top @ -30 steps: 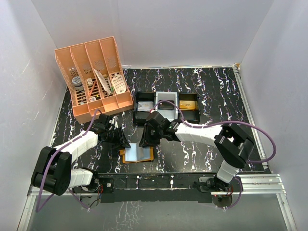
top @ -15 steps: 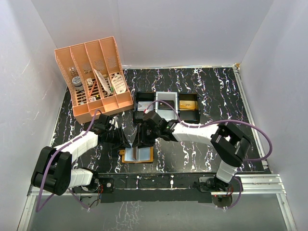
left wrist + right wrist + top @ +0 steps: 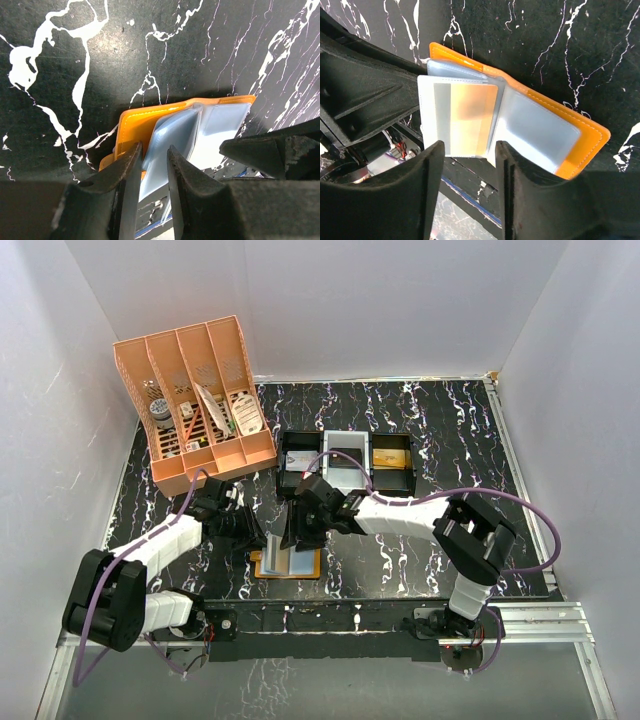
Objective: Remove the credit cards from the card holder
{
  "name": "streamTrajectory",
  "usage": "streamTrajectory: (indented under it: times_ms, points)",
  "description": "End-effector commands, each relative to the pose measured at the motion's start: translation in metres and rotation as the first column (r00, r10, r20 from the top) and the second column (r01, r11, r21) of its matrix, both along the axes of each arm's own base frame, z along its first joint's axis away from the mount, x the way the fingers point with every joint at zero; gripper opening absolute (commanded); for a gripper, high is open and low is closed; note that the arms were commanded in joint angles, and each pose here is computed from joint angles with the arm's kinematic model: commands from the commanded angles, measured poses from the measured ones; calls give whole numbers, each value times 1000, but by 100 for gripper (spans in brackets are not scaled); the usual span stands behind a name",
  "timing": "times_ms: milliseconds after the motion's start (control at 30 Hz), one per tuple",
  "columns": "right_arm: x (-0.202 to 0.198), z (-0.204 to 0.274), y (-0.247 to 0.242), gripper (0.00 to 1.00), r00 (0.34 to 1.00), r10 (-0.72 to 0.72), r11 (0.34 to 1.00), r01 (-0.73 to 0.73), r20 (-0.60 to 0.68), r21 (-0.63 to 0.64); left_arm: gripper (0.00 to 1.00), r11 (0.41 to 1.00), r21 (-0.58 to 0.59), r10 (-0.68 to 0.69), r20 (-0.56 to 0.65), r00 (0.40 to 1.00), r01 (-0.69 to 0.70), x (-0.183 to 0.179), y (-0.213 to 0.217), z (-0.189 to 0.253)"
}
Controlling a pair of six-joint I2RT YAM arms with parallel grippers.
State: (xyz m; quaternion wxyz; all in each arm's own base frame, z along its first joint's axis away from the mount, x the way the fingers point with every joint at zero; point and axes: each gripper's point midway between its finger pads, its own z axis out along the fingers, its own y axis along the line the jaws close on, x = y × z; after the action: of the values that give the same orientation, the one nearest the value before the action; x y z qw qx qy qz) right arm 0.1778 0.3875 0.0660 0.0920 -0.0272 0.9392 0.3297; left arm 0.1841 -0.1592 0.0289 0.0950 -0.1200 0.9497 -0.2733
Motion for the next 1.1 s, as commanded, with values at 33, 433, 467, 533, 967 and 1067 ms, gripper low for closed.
streamTrajectory:
  times_ms: [33, 433, 467, 533, 967, 1067]
  points:
    - [7, 28, 18, 49, 996, 33, 996, -40, 84, 78, 24, 999, -40, -1, 12, 1000, 1, -3, -5, 7]
    - [15, -2, 30, 58, 996, 7, 998, -2, 84, -65, 22, 998, -59, -11, 1, 1000, 11, -6, -8, 5]
    - [14, -3, 31, 59, 996, 15, 997, -8, 92, -83, 22, 998, -61, -11, 2, 1000, 12, -6, -8, 5]
    - [13, -6, 32, 59, 995, 27, 993, -15, 100, -117, 22, 998, -63, -11, 1, 1000, 11, -7, -8, 5]
    - [9, -8, 32, 59, 992, 38, 985, -18, 118, -171, 20, 995, -96, -12, 1, 1000, 12, -11, -11, 6]
    - [8, -12, 24, 47, 992, 30, 981, -6, 120, -193, 20, 996, -87, -16, -1, 1000, 16, -11, -10, 6]
